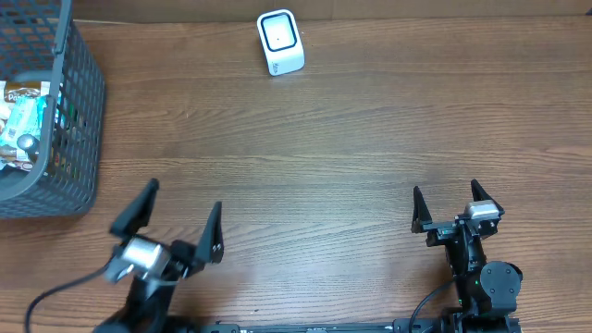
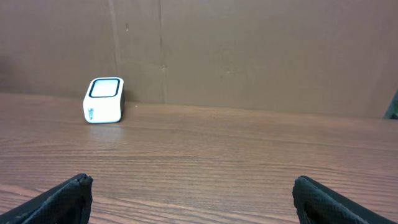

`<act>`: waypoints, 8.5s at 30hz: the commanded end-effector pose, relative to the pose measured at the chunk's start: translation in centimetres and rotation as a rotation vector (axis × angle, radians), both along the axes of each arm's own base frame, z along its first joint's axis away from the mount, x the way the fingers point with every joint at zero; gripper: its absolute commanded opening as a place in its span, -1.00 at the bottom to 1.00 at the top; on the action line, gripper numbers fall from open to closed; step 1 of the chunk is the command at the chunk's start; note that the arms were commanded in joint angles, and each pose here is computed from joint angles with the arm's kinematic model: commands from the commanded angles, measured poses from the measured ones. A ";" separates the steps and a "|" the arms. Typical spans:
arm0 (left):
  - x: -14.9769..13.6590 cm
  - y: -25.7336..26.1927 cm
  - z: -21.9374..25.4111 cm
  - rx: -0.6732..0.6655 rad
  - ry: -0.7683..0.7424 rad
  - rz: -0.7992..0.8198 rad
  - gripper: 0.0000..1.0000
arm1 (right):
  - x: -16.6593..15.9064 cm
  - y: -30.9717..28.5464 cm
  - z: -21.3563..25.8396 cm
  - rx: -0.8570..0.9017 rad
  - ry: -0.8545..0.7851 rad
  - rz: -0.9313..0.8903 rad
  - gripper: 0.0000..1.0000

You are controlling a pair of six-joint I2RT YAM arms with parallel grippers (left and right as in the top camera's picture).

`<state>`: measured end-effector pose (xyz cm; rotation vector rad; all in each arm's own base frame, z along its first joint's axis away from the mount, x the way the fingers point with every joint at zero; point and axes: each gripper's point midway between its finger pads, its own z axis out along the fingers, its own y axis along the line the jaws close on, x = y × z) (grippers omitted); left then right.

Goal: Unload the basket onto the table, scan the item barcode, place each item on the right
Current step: 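Move the left gripper left toward the grey basket, then lower the left gripper into the basket onto the yellow-liquid bottle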

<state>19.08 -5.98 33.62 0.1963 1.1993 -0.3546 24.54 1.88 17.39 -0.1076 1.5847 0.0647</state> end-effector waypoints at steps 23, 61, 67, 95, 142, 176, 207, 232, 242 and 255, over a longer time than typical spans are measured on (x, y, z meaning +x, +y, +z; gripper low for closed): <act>-2.1 0.1 20.5 0.160 0.283 0.030 0.99 | 0.0 -0.2 -0.3 -0.001 0.000 -0.010 1.00; 12.2 11.8 13.1 0.141 0.682 0.775 0.58 | 0.0 -0.2 -0.3 -0.001 0.000 -0.010 1.00; 11.7 14.4 11.8 0.183 0.743 0.951 0.61 | 0.0 -0.2 -0.3 -0.001 0.000 -0.010 1.00; 8.1 24.2 10.3 -0.127 0.806 1.115 0.92 | 0.0 -0.2 -0.3 -0.001 0.000 -0.010 1.00; 14.7 34.9 -7.8 -0.286 1.370 0.872 0.80 | 0.0 -0.2 -0.3 -0.001 0.000 -0.010 1.00; 16.8 34.3 -19.2 -0.348 1.649 0.675 0.94 | 0.0 -0.2 -0.3 -0.001 0.000 -0.010 1.00; 18.6 33.7 -21.5 -0.269 1.659 0.696 0.29 | 0.0 -0.2 -0.3 -0.001 0.000 -0.010 1.00; 17.1 34.6 -21.8 -0.456 1.686 0.886 0.45 | 0.0 -0.2 -0.3 -0.001 0.000 -0.010 1.00; 16.8 33.8 -22.0 -0.467 1.715 0.859 0.32 | 0.0 -0.2 -0.3 -0.001 0.000 -0.010 1.00; 15.9 33.0 -23.3 -0.473 1.766 0.844 0.11 | 0.0 -0.2 -0.3 -0.001 0.000 -0.010 1.00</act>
